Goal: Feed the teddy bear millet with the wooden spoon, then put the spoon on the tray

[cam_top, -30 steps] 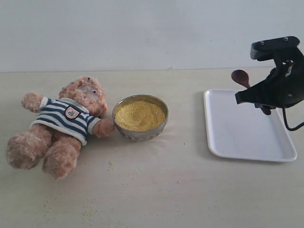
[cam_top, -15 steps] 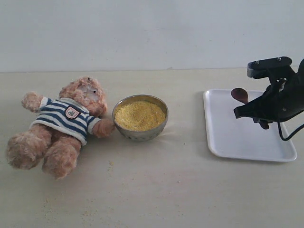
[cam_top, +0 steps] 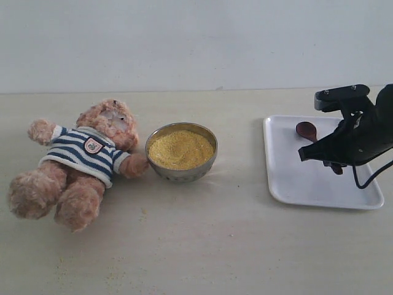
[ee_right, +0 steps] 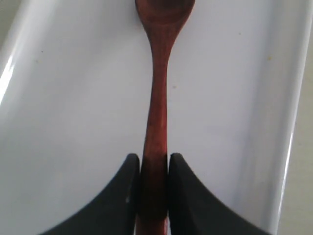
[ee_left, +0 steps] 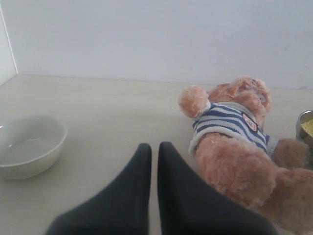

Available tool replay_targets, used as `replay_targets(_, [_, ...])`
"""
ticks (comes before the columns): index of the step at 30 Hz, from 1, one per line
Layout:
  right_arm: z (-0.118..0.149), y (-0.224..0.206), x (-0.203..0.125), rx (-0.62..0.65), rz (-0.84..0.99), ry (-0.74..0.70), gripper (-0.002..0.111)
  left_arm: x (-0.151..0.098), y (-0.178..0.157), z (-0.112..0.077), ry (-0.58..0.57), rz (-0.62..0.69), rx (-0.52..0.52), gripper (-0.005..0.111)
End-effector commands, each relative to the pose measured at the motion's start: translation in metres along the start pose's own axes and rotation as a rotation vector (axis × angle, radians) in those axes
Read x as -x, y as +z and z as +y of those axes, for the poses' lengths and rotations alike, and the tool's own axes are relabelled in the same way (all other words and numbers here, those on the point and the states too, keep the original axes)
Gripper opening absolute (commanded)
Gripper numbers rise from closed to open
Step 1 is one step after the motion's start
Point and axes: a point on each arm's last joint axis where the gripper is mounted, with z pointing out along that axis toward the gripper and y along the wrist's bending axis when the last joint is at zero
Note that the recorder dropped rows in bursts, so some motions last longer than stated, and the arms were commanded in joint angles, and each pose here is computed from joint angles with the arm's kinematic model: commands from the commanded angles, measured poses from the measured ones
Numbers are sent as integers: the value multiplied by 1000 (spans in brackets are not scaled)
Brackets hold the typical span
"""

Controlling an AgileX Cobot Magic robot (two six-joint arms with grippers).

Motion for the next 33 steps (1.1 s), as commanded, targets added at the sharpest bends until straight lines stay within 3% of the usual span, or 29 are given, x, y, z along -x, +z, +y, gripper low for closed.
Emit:
replay_targets(1, [-2, 0, -1, -4, -8, -1, 0, -1, 1, 0, -11, 0, -3, 5])
replay_targets(25, [-1, 18, -7, 2, 8, -10, 0, -1, 1, 0, -11, 0, -3, 5])
replay_targets(33, [-1, 18, -8, 2, 10, -8, 17, -1, 1, 0, -11, 0, -3, 5])
